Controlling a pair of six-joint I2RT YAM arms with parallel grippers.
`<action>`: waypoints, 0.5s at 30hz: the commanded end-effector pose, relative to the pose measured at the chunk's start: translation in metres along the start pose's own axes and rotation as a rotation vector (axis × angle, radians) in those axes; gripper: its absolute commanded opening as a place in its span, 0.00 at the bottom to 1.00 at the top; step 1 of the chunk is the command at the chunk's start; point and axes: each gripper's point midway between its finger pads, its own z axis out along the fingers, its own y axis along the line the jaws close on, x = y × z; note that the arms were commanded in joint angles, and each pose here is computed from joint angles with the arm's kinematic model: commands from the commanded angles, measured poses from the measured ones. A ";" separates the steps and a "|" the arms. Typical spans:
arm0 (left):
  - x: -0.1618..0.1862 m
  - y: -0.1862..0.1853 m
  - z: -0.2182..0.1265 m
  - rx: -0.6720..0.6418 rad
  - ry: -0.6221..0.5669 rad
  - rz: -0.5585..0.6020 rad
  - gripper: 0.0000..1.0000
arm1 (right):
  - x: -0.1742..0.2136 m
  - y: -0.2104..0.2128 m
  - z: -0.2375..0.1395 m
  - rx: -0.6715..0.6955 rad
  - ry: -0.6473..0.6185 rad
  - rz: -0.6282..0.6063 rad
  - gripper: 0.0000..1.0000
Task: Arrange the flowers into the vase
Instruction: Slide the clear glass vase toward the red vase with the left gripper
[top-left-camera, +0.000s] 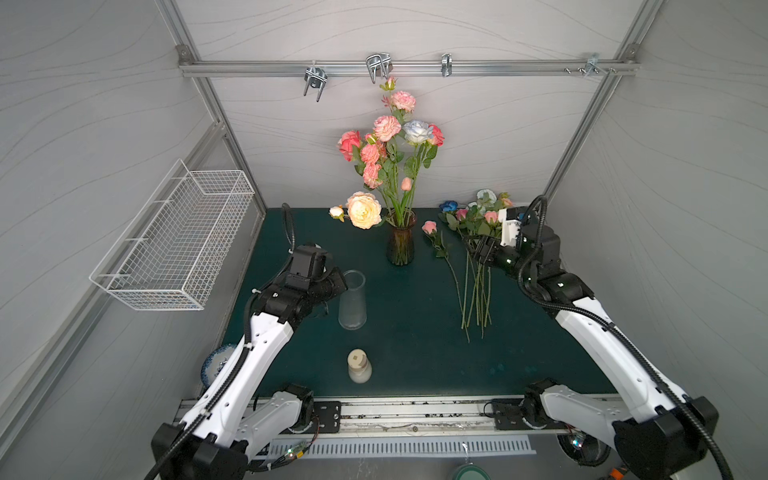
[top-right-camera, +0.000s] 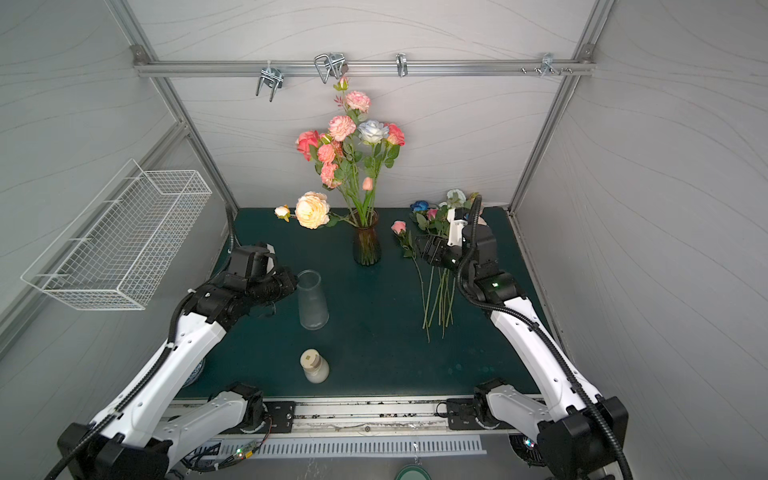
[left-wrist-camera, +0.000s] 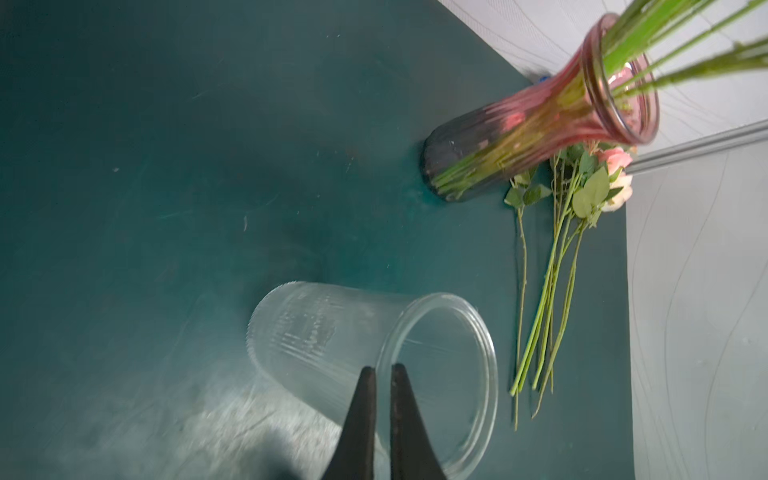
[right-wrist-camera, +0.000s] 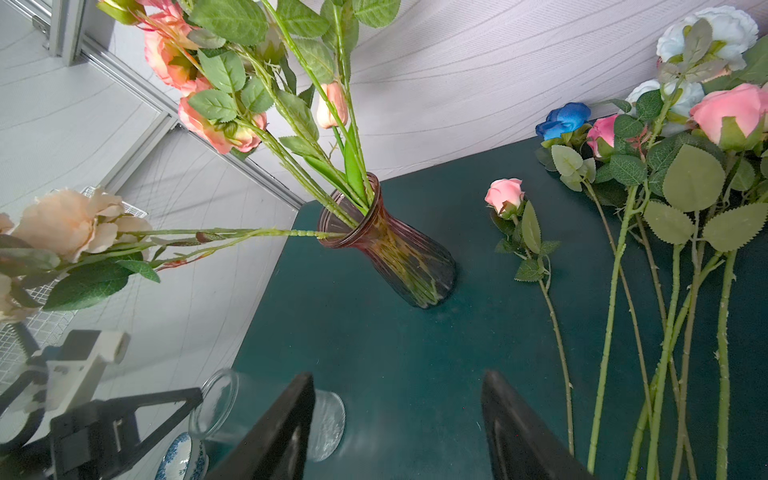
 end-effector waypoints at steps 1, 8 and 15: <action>-0.018 -0.012 -0.036 0.062 -0.130 0.001 0.00 | -0.003 0.002 -0.008 -0.008 -0.022 0.011 0.65; -0.015 -0.040 -0.071 0.160 -0.175 0.062 0.00 | -0.004 0.002 -0.009 -0.009 -0.024 0.013 0.65; -0.004 -0.083 -0.098 0.246 -0.218 0.187 0.00 | -0.004 0.000 -0.012 -0.006 -0.026 0.015 0.65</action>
